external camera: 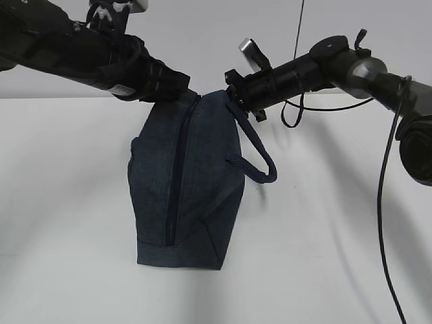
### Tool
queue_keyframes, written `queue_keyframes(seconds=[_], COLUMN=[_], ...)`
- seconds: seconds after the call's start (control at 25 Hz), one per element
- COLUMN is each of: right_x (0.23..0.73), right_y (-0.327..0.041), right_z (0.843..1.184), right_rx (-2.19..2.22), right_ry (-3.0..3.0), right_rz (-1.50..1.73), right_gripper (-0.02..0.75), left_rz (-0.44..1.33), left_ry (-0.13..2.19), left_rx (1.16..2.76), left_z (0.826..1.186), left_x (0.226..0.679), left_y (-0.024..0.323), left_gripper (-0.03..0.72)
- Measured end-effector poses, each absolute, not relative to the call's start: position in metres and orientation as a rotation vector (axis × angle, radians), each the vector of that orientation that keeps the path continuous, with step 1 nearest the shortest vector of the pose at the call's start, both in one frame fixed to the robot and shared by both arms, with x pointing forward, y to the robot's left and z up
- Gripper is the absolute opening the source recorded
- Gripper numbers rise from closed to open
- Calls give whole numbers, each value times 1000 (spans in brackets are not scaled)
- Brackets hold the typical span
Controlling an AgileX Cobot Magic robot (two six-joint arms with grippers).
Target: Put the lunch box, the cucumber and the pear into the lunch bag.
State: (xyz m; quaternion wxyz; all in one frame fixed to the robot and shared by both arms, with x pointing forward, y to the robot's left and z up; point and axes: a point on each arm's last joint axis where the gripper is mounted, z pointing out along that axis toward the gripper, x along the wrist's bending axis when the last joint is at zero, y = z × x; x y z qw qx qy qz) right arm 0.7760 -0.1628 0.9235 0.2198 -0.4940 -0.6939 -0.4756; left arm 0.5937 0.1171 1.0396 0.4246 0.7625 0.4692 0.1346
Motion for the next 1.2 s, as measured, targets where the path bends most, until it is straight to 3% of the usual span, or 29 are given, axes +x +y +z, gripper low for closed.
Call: queue_keyframes(seconds=[1.2], right_x=[772], right_y=[-166], right_z=[925], right_rx=[-1436], right_ry=[-1932], right_rz=[-1187], right_gripper=[0], left_rz=[354], left_ry=[1142], left_rx=[1865], left_z=[1062], left_x=[584], left_y=[121], left_gripper=[24])
